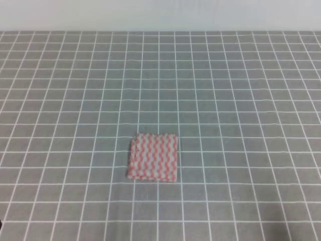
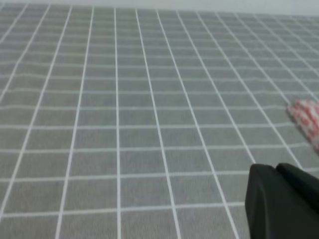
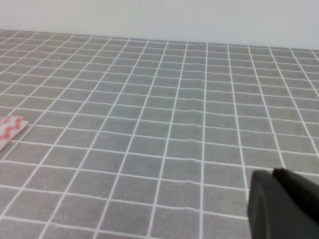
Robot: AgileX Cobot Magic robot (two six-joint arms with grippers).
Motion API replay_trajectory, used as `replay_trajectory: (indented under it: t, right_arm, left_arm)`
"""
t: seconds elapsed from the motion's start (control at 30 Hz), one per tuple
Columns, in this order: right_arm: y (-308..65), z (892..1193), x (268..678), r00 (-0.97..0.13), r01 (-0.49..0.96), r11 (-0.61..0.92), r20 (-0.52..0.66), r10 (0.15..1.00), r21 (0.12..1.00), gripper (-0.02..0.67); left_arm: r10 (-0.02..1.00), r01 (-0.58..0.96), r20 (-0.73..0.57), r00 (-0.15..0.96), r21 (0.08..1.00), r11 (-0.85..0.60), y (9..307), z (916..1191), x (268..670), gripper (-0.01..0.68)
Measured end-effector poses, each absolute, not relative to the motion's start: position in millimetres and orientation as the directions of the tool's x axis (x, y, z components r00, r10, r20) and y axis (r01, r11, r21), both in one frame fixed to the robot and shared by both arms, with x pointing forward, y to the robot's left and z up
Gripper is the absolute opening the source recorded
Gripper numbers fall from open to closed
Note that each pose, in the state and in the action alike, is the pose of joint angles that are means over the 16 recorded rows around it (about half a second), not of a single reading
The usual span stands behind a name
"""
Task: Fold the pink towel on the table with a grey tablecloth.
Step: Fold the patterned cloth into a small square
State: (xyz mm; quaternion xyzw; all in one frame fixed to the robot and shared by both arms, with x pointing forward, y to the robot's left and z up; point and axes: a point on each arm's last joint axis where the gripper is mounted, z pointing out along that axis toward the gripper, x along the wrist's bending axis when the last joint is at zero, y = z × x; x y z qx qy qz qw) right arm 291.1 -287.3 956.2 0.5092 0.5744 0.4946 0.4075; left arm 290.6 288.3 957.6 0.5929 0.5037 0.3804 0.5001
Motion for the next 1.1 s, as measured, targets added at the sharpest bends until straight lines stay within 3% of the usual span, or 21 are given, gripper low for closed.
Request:
replay_trajectory:
  t: [1.1]
  right_arm:
    - [-287.1,956.5,291.1,-0.150,0.184,-0.013,0.041,0.988,0.983,-0.016]
  left_arm:
    - [0.982,0.271,-0.056,0.179,0.963,0.006,289.5,954.4,289.8,-0.003]
